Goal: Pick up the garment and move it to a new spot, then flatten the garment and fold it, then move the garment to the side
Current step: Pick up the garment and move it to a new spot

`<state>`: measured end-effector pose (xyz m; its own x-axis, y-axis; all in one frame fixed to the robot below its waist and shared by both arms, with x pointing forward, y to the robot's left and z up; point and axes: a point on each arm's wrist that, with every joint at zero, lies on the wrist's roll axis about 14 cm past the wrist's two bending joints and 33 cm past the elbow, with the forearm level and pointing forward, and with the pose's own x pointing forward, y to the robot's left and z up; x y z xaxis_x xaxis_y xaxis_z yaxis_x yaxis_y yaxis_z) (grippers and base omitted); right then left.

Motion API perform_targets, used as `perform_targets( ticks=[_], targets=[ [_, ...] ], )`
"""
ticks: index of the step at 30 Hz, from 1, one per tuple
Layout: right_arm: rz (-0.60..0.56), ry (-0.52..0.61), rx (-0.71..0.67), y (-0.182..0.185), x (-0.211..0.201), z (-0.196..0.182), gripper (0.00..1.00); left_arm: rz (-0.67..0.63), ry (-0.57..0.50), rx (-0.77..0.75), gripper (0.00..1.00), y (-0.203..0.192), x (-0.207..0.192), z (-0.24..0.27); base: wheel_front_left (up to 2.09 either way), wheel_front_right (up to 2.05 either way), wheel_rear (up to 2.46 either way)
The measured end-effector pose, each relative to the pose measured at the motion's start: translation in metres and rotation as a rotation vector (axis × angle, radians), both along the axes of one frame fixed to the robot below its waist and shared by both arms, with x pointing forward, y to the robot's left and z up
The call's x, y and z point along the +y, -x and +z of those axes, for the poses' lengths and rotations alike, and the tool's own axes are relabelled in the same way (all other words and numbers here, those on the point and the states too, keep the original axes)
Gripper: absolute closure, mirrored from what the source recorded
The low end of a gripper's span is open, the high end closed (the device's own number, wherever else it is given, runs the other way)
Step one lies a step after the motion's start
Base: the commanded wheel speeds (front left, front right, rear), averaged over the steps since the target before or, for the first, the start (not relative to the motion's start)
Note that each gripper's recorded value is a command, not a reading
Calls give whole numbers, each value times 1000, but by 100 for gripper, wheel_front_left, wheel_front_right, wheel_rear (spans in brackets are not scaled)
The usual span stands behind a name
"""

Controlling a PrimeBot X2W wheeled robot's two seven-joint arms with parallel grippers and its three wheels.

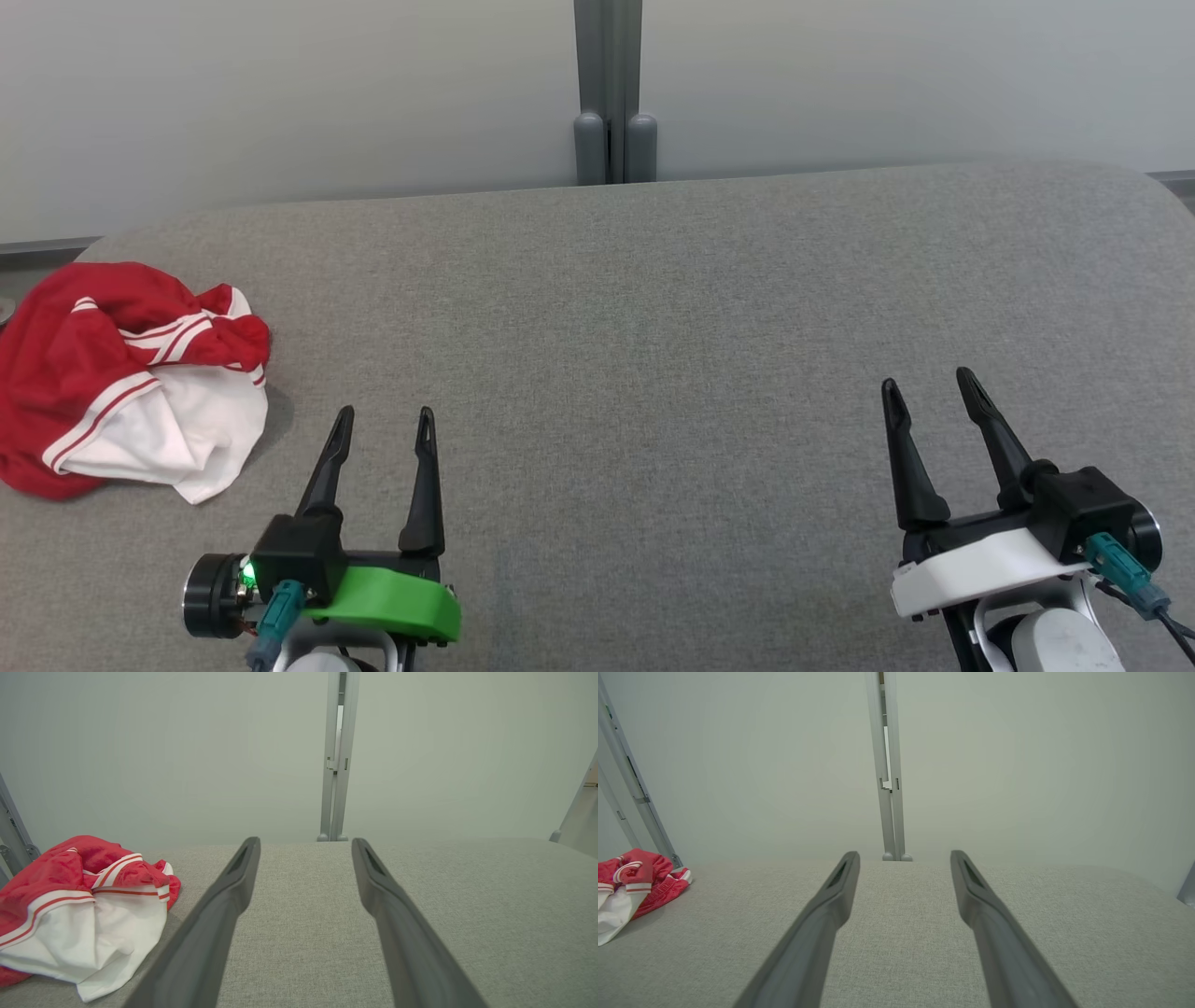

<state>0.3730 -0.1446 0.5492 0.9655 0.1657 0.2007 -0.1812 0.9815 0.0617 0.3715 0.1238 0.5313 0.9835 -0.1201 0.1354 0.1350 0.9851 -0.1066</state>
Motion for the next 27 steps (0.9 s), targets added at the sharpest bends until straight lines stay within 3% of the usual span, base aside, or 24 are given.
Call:
perform_targets(
  ticks=[9,16,27],
  targets=[
    [-1,38,-5,1,1,-3,0,-1,-5,-7,0,1,4,-2,0,0,0],
    [6,83,-16,2,4,-3,0,-27,-74,-23,0,3,-3,-3,0,0,0],
    [9,88,-14,2,6,-4,0,-26,-68,-16,0,3,-3,-5,0,0,0]
  ],
)
